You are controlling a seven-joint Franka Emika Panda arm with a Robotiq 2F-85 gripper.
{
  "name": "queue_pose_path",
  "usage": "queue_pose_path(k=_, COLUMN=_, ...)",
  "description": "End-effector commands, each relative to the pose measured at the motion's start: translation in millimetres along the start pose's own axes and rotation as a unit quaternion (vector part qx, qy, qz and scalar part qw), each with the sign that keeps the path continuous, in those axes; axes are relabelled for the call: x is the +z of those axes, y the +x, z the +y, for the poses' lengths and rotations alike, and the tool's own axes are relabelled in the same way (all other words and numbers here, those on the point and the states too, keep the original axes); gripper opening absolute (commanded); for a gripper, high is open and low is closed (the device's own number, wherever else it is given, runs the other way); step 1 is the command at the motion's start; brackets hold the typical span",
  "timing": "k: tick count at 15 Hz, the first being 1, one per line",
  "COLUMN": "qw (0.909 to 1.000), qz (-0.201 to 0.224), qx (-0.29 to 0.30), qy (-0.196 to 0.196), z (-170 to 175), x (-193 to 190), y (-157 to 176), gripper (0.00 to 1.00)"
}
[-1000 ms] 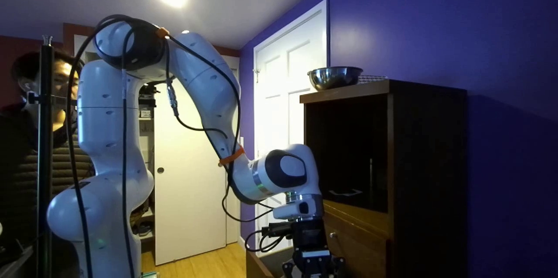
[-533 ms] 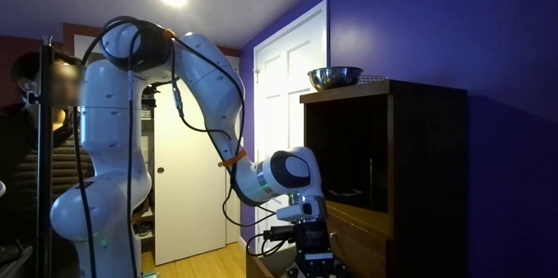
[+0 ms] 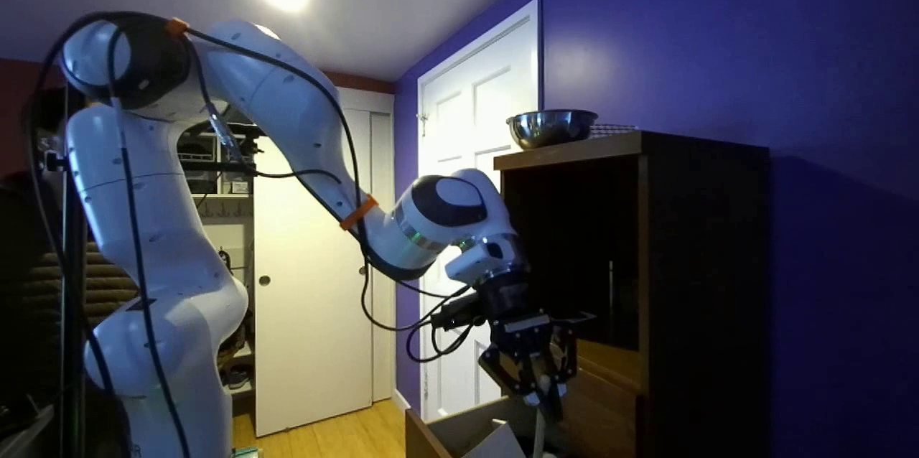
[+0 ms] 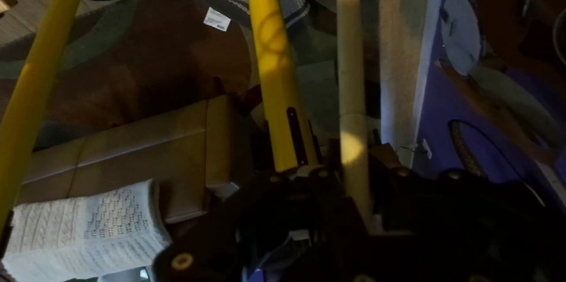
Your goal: Put the wooden spoon on the shelf above the open drawer
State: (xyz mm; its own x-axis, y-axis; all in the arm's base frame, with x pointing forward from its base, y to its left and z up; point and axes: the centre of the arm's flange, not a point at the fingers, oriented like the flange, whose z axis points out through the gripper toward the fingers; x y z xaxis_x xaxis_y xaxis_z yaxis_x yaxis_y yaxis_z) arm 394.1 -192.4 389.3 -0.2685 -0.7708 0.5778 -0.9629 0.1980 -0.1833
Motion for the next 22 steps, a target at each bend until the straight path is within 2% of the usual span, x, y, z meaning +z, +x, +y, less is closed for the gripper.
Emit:
queue_pose_path(k=1, qw=0.9980, qz=-0.060, qx=0.003, qy=0.018, z=20.1, x=-33.0, y=44.9, gripper=0.02)
queue_pose_path(k=3, qw=0.9932, qz=-0.114, qx=0.005, qy=0.021, z=27.6, x=-35.8, y=61.5, gripper=0.02)
queue_pose_path(k=7, qw=0.9766, qz=-0.212, qx=0.010, qy=0.033, z=36.1, x=-36.0, y=81.0, gripper=0.02)
queue_pose_path(k=11, qw=0.9475, qz=-0.312, qx=0.029, qy=0.062, z=38.6, x=-33.2, y=88.0, gripper=0.02)
queue_pose_path(k=12, qw=0.9465, qz=-0.313, qx=-0.021, qy=0.077, z=41.2, x=-33.1, y=83.9, gripper=0.02)
queue_pose_path(k=13, qw=0.9570, qz=-0.286, qx=0.010, qy=0.050, z=30.7, x=-32.4, y=83.5, gripper=0.09)
queue_pose_path(k=14, qw=0.9542, qz=-0.293, qx=-0.006, qy=0.058, z=31.8, x=-32.2, y=83.2, gripper=0.09)
queue_pose_path(k=15, qw=0.9529, qz=-0.297, qx=-0.014, qy=0.061, z=32.8, x=-32.0, y=82.4, gripper=0.02)
queue_pose_path(k=18, qw=0.9435, qz=-0.331, qx=0.019, qy=0.014, z=23.7, x=-34.2, y=74.0, gripper=0.02)
queue_pose_path(k=21, qw=0.9410, qz=-0.337, qx=0.030, qy=-0.010, z=23.2, x=-33.9, y=68.0, gripper=0.02)
queue_pose_path(k=22, qw=0.9438, qz=-0.329, qx=0.022, qy=-0.018, z=24.1, x=-33.2, y=62.3, gripper=0.34)
